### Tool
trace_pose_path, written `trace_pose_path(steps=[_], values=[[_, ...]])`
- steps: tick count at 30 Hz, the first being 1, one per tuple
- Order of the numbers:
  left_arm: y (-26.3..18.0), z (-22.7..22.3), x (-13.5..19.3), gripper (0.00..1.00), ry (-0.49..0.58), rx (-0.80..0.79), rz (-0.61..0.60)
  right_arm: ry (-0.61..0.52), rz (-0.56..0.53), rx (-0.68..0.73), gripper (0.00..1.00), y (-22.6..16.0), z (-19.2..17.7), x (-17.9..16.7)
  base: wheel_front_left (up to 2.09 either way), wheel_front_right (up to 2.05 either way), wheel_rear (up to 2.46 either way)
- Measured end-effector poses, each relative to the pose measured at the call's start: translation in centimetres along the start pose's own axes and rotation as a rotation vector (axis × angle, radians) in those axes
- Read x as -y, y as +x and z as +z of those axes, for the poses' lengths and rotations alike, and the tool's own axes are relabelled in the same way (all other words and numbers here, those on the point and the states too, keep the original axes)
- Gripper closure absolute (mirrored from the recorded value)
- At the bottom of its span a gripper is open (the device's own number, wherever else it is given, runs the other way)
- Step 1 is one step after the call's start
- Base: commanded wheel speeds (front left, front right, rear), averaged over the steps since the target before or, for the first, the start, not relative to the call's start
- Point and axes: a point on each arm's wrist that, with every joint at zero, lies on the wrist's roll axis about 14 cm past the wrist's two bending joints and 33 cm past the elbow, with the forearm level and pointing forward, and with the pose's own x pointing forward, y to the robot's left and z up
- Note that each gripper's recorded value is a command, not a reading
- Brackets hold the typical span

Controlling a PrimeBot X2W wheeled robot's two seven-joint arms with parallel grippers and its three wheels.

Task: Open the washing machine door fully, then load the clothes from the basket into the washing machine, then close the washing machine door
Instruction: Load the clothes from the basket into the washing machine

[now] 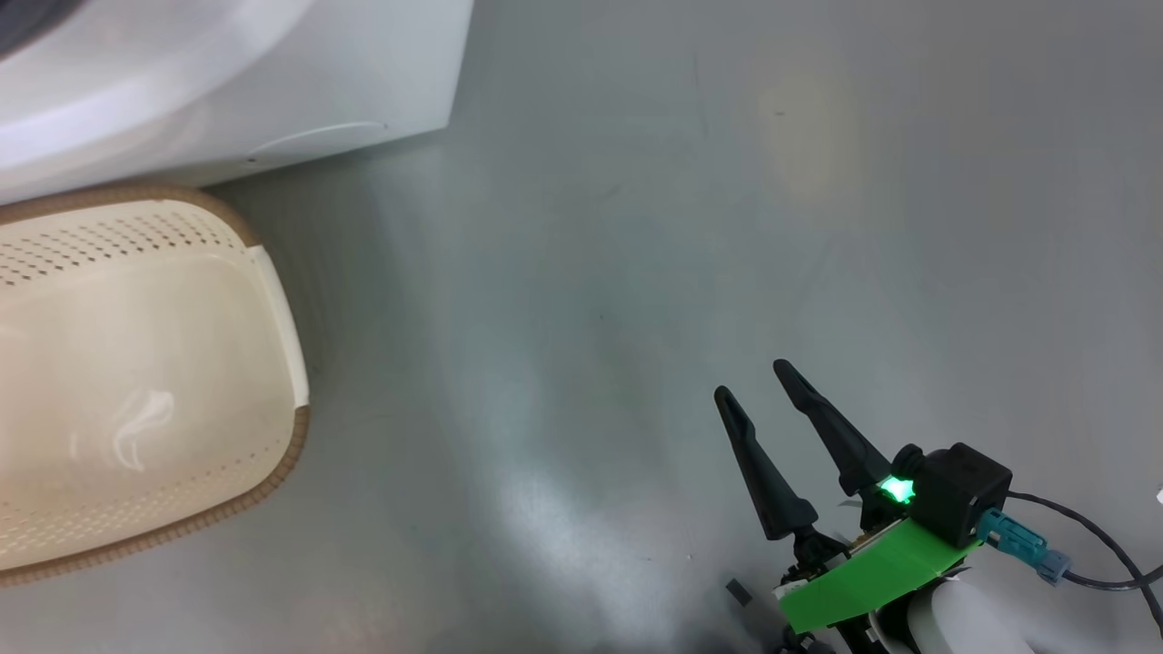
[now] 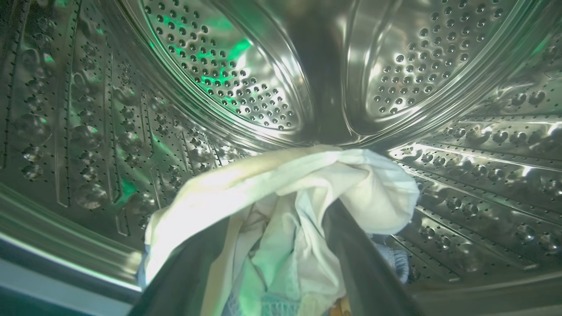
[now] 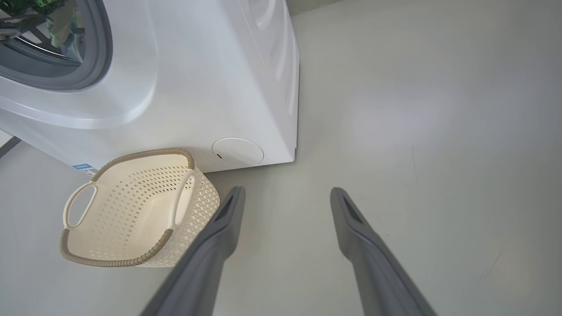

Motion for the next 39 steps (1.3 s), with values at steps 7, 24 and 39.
trace_pose_path(steps=[7,24,39], values=[[-1.3,-0.6,-0.3,0.0,-0.01,-0.058,0.019,-0.005,0.022,0.016,0.0,0.1,0.6,-0.5,0.0,0.0,0.0],[-6.0,-1.3,-0.3,0.0,-0.109,-0.099,0.002,-0.001,0.091,0.07,0.0,1.2,2.2,-2.4,0.0,0.0,0.0],[-11.1,-2.0,-1.7,0.0,-0.118,-0.104,-0.058,-0.007,0.171,0.123,0.0,2.5,3.9,-4.8,0.0,0.0,0.0]])
